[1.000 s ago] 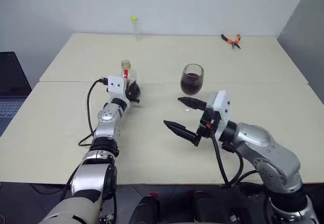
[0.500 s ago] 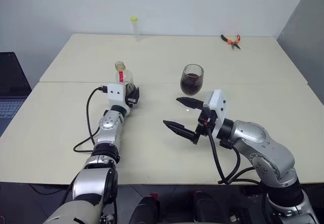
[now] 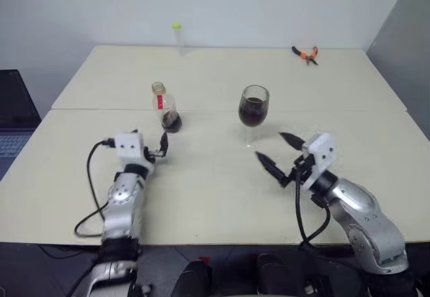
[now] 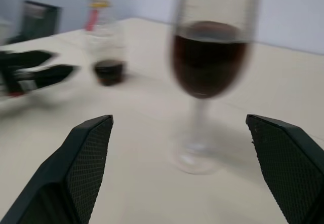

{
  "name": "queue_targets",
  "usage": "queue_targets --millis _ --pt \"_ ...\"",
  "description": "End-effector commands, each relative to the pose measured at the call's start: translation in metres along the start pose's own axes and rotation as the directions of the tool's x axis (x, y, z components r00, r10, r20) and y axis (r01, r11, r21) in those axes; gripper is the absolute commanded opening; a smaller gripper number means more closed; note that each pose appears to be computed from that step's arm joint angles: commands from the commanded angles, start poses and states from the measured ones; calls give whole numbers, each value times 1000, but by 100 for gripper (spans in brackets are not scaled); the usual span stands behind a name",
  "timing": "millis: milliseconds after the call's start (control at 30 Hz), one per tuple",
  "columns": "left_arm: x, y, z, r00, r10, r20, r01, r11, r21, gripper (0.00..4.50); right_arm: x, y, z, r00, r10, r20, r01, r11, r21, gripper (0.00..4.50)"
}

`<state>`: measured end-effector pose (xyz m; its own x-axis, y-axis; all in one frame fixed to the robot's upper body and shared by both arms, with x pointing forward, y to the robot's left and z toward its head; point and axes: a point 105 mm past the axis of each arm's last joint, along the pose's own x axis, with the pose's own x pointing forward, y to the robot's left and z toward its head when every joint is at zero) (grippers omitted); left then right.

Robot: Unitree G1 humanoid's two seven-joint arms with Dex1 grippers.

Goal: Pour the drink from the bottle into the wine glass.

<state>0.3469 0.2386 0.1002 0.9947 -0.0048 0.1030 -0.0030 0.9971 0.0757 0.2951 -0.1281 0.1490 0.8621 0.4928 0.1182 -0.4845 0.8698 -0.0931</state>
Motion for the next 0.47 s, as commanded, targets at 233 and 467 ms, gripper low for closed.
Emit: queue_targets --millis 233,467 --pt "-6 -3 23 998 37 43 -38 999 14 448 6 -60 -28 940 -338 43 333 939 86 450" --pt "-8 -3 31 997 22 72 -25 999 37 448 10 -79 -39 922 -384 55 382 923 48 450"
